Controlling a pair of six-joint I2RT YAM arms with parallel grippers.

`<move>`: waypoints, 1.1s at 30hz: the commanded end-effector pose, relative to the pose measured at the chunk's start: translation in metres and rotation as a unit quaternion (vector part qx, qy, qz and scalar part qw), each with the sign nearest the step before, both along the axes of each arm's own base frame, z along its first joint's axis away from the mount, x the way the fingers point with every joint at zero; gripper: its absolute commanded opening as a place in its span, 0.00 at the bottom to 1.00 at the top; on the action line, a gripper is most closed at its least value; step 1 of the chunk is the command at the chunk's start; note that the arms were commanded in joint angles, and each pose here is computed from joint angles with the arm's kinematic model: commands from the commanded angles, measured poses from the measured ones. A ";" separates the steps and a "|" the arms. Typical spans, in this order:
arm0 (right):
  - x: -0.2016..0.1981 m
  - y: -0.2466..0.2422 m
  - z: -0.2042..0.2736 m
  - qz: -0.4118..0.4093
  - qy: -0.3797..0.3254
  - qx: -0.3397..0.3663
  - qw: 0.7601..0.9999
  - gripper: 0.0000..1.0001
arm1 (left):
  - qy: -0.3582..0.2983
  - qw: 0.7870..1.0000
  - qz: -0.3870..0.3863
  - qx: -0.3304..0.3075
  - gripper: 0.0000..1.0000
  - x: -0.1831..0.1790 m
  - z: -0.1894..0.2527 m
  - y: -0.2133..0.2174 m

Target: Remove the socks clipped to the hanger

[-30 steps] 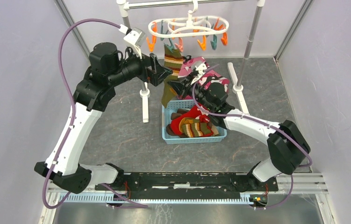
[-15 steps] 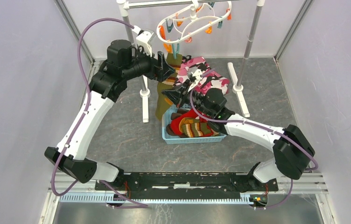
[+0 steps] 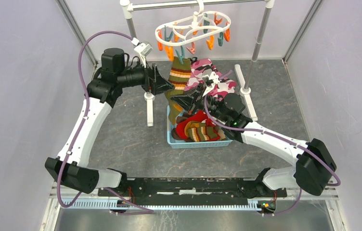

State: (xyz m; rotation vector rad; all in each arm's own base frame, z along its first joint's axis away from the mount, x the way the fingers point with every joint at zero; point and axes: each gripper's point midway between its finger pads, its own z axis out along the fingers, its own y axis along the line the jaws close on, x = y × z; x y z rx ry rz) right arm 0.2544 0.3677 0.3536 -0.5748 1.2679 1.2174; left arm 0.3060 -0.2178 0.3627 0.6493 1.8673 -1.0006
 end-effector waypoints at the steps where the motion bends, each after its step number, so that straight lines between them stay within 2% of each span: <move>1: -0.016 -0.001 0.019 0.032 -0.008 0.021 0.999 0.00 | 0.005 0.993 -0.098 -0.061 0.86 -0.029 0.023 -0.019; 3: -0.018 -0.001 0.022 0.039 -0.010 0.022 0.999 0.00 | 0.009 0.992 -0.106 -0.072 0.80 -0.033 0.026 -0.021; 7: -0.020 0.000 0.022 0.046 -0.006 0.017 0.999 0.00 | 0.005 0.990 -0.109 -0.090 0.59 -0.034 0.031 -0.021; 10: -0.022 0.000 0.021 0.050 -0.004 0.017 0.999 0.00 | 0.013 0.990 -0.106 -0.093 0.59 -0.033 0.028 -0.022; 13: -0.023 0.000 0.022 0.051 -0.002 0.019 0.999 0.00 | 0.027 0.990 -0.101 -0.090 0.69 -0.031 0.021 -0.021; 15: -0.023 -0.001 0.023 0.051 -0.001 0.019 0.998 0.00 | 0.030 0.991 -0.097 -0.089 0.70 -0.030 0.018 -0.020; 16: -0.024 -0.001 0.023 0.052 -0.001 0.018 0.998 0.00 | 0.032 0.991 -0.097 -0.088 0.68 -0.030 0.016 -0.020; 19: -0.023 -0.001 0.022 0.052 0.001 0.014 0.999 0.03 | 0.040 0.990 -0.096 -0.092 0.50 -0.031 0.013 -0.021; 20: -0.023 0.000 0.022 0.051 0.002 0.012 0.999 0.08 | 0.041 0.990 -0.097 -0.095 0.39 -0.031 0.013 -0.021; 22: -0.020 -0.001 0.021 0.044 0.006 0.006 0.999 0.27 | 0.040 0.989 -0.097 -0.105 0.17 -0.032 0.019 -0.022; 23: -0.016 -0.004 0.020 0.033 0.010 0.002 0.999 0.38 | 0.040 0.989 -0.098 -0.108 0.09 -0.033 0.022 -0.022; 24: -0.013 -0.008 0.021 0.022 0.011 0.001 1.000 0.44 | 0.039 0.988 -0.098 -0.112 0.04 -0.033 0.024 -0.022; 28: 0.009 -0.036 0.038 -0.031 0.010 0.022 0.999 0.71 | 0.040 0.986 -0.104 -0.121 0.02 -0.036 0.030 -0.024; 33: 0.028 -0.061 0.081 -0.040 -0.004 0.079 0.996 0.84 | 0.042 0.983 -0.121 -0.132 0.02 -0.043 0.037 -0.025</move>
